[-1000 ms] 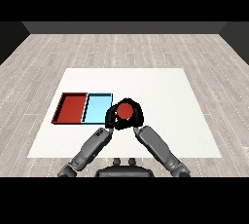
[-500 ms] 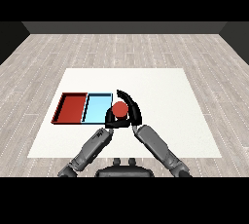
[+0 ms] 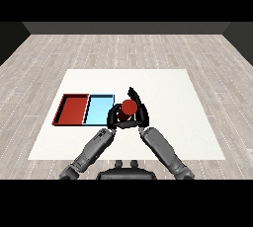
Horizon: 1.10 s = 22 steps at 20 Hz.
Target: Pick the red can and put it in the red box
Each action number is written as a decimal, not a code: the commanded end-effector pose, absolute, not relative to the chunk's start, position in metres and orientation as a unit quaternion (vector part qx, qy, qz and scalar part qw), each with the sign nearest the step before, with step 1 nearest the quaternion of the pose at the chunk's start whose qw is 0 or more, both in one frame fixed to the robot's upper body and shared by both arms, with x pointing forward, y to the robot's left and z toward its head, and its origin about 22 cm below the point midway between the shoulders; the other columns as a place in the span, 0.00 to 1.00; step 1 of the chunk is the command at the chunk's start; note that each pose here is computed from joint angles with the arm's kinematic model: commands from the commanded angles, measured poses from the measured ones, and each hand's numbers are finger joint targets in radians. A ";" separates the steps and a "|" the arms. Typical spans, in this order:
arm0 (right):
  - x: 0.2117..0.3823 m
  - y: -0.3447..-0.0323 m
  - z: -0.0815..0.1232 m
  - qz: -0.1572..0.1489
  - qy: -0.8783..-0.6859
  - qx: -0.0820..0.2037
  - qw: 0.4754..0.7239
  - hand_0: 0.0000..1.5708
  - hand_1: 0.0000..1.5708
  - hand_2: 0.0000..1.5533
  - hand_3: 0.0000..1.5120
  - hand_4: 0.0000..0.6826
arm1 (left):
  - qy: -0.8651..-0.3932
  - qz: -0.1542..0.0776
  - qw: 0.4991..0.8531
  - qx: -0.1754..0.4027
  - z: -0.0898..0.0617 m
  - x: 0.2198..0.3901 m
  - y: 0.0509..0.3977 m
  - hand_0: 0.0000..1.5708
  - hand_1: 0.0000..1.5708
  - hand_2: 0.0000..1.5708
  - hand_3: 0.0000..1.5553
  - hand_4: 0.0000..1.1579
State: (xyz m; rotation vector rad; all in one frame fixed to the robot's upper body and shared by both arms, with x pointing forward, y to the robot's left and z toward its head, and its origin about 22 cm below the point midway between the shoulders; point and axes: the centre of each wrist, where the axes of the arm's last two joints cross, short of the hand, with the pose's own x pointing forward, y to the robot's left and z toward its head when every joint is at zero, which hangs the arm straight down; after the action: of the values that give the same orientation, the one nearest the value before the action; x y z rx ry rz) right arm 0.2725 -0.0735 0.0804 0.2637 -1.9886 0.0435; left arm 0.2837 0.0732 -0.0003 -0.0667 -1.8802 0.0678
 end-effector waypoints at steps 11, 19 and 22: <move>0.245 -0.142 0.083 -0.036 -0.847 0.121 0.517 0.00 0.00 0.00 0.00 0.00 | -0.819 0.041 0.572 0.012 0.023 0.304 0.117 1.00 1.00 1.00 0.95 0.97; 0.223 -0.205 0.089 -0.045 -0.854 0.091 0.510 0.00 0.00 0.00 0.00 0.00 | -0.827 0.043 0.553 0.093 0.039 0.316 0.200 1.00 1.00 1.00 0.95 0.97; 0.222 -0.234 0.080 -0.068 -0.839 0.067 0.536 0.00 0.00 0.00 0.00 0.00 | -0.816 0.047 0.564 0.121 0.052 0.332 0.213 1.00 1.00 1.00 0.96 0.97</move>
State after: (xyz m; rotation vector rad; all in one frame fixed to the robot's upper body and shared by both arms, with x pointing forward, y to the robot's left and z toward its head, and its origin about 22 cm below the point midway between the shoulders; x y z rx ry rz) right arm 0.2254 -0.2056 0.0808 0.2090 -2.0162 -0.1190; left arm 0.3163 0.1841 0.0347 0.2039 -1.9262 0.1193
